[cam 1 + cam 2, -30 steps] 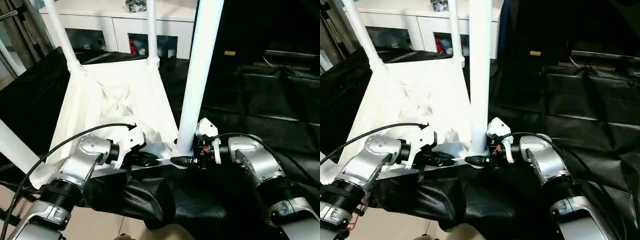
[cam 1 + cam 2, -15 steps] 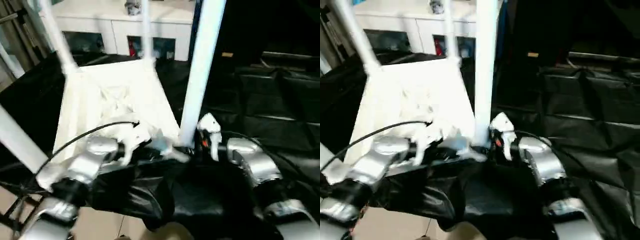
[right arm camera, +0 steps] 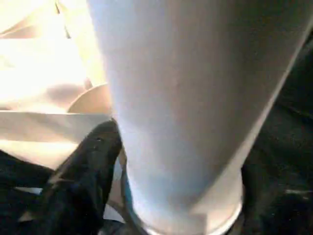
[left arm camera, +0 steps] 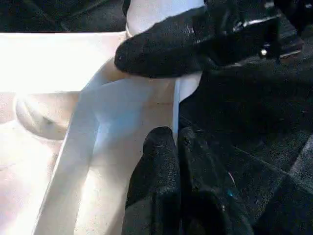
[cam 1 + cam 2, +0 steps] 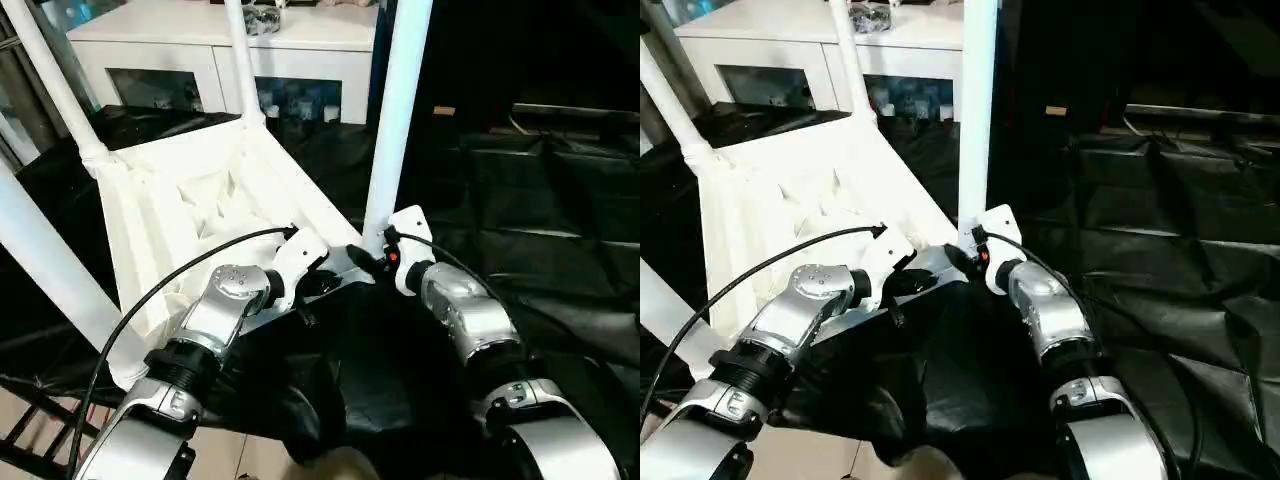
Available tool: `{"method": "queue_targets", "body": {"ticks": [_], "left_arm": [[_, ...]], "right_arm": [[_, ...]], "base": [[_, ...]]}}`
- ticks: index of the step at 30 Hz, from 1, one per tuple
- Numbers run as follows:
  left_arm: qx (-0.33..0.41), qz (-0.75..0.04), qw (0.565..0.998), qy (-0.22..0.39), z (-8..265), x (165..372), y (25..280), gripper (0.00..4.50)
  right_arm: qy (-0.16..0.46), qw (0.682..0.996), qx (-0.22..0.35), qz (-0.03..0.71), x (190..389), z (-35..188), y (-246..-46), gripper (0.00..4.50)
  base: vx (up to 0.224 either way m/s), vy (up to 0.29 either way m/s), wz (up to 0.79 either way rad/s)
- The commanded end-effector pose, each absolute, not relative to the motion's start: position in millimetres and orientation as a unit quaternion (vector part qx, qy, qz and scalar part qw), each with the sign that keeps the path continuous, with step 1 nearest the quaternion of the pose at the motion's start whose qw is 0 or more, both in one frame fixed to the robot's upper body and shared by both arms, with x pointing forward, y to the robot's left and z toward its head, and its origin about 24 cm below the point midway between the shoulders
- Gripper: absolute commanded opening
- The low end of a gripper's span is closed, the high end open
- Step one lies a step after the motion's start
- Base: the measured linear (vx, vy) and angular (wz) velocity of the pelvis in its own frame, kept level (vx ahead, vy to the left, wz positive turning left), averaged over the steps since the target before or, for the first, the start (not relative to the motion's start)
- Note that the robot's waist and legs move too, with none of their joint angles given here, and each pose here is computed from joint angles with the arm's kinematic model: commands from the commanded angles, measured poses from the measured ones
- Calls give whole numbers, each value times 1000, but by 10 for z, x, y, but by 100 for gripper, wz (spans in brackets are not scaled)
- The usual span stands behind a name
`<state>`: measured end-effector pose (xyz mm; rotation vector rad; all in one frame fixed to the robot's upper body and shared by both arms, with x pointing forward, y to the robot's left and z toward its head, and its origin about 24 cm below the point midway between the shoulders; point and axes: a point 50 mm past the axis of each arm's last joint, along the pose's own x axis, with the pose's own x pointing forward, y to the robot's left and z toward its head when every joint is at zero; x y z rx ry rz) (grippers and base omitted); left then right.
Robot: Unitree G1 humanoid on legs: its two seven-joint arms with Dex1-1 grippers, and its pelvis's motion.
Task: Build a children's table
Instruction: Rotate leg to tighten
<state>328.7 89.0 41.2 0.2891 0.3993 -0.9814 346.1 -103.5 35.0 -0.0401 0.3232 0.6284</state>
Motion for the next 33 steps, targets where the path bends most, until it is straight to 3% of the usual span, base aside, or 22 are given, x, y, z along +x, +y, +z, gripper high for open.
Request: {"method": "queue_targets", "body": {"ticks": [1,8,10,21,27,32,33], "left_arm": [[131,-484,853,143,559,3313,663,0],[139,-517,834,136,584,3272,855,0],[141,-535,822,136,595,3242,945,0],[147,-605,770,143,618,3091,1175,0],[148,-626,750,154,612,3028,1258,0],[148,-631,745,157,610,3007,1282,0],[148,-632,744,157,608,3004,1285,0]], "right_arm": [[183,894,0,409,3280,217,-591,383],[150,875,-26,460,3308,334,-850,385],[143,848,-38,509,3265,392,-964,385],[142,789,-64,594,3152,491,-1223,385],[143,773,-68,614,3122,513,-1260,385],[150,761,-72,627,3090,495,-1247,349],[150,760,-72,628,3087,494,-1245,323]], "base": [[0,0,0],[0,0,0],[0,0,0],[0,0,0],[0,0,0],[0,0,0],[0,0,0]]}}
